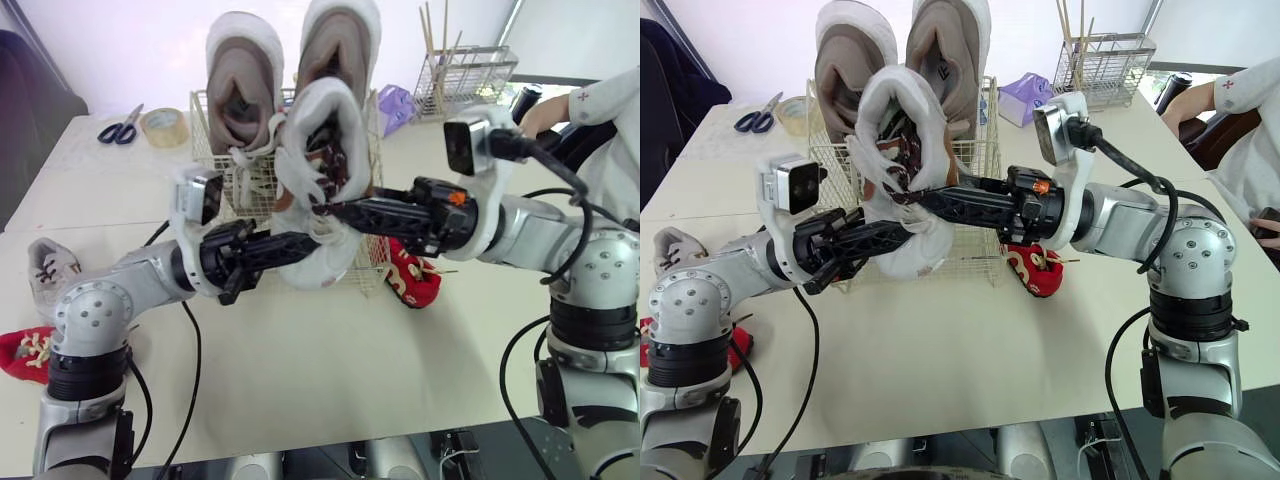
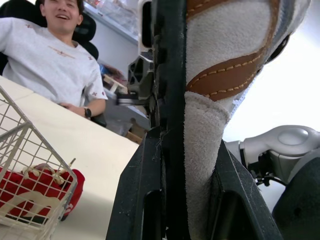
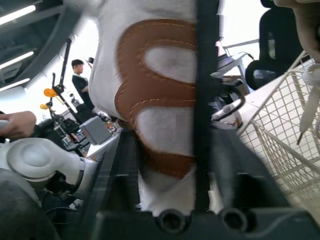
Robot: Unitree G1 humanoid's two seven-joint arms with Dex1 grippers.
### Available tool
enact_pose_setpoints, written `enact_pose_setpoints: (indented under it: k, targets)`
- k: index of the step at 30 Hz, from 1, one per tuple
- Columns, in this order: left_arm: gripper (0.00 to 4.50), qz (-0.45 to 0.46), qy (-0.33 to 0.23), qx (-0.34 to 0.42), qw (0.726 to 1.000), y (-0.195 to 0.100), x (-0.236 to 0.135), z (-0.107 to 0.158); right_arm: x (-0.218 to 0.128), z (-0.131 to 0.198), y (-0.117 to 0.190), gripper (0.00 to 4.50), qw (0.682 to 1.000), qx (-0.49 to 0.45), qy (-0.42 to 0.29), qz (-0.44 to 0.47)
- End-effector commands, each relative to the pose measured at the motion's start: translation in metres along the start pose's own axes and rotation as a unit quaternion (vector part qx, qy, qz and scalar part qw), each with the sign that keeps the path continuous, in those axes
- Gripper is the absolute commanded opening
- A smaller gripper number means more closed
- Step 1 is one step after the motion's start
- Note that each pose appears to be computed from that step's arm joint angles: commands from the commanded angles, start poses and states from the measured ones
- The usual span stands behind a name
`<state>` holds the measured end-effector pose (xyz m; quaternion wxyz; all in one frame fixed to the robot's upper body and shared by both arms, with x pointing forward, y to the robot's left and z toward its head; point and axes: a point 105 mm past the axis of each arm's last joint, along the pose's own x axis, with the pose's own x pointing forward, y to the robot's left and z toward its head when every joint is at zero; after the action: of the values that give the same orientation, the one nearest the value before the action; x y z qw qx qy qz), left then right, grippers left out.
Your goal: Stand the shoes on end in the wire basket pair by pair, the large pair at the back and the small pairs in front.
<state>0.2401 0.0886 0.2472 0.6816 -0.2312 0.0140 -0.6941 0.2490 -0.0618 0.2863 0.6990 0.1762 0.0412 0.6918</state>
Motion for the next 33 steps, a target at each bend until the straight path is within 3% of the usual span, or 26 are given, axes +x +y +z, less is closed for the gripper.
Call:
enact_pose_setpoints:
  k: [1, 3, 7, 13, 22, 26, 33]
  targets:
    - [0.87, 0.004, 0.007, 0.022, 1.000, -0.002, 0.000, 0.005, 0.005, 0.007, 0.013, 0.32, 0.999, -0.032, 0.001, 0.025]
    - [1.64, 0.010, 0.013, 0.025, 1.000, 0.000, -0.002, 0.005, 0.005, 0.008, 0.015, 0.25, 0.999, -0.039, 0.005, 0.028]
    - [3.61, 0.061, 0.040, 0.075, 0.994, 0.007, -0.009, 0.009, 0.005, 0.016, 0.018, 0.25, 0.997, -0.076, -0.004, 0.026]
    - [3.61, 0.130, 0.114, 0.142, 0.975, 0.003, -0.036, 0.019, -0.008, 0.041, 0.007, 0.25, 0.980, -0.191, -0.048, -0.013]
    - [3.61, 0.219, 0.184, 0.219, 0.933, -0.016, -0.064, 0.045, -0.026, 0.080, -0.035, 0.25, 0.943, -0.328, -0.011, -0.044]
    - [3.61, 0.238, 0.184, 0.217, 0.929, -0.021, -0.070, 0.044, -0.026, 0.073, -0.057, 0.25, 0.923, -0.382, 0.033, -0.041]
    - [3.61, 0.261, 0.174, 0.204, 0.927, -0.023, -0.080, 0.039, -0.026, 0.052, -0.085, 0.25, 0.922, -0.381, 0.059, -0.018]
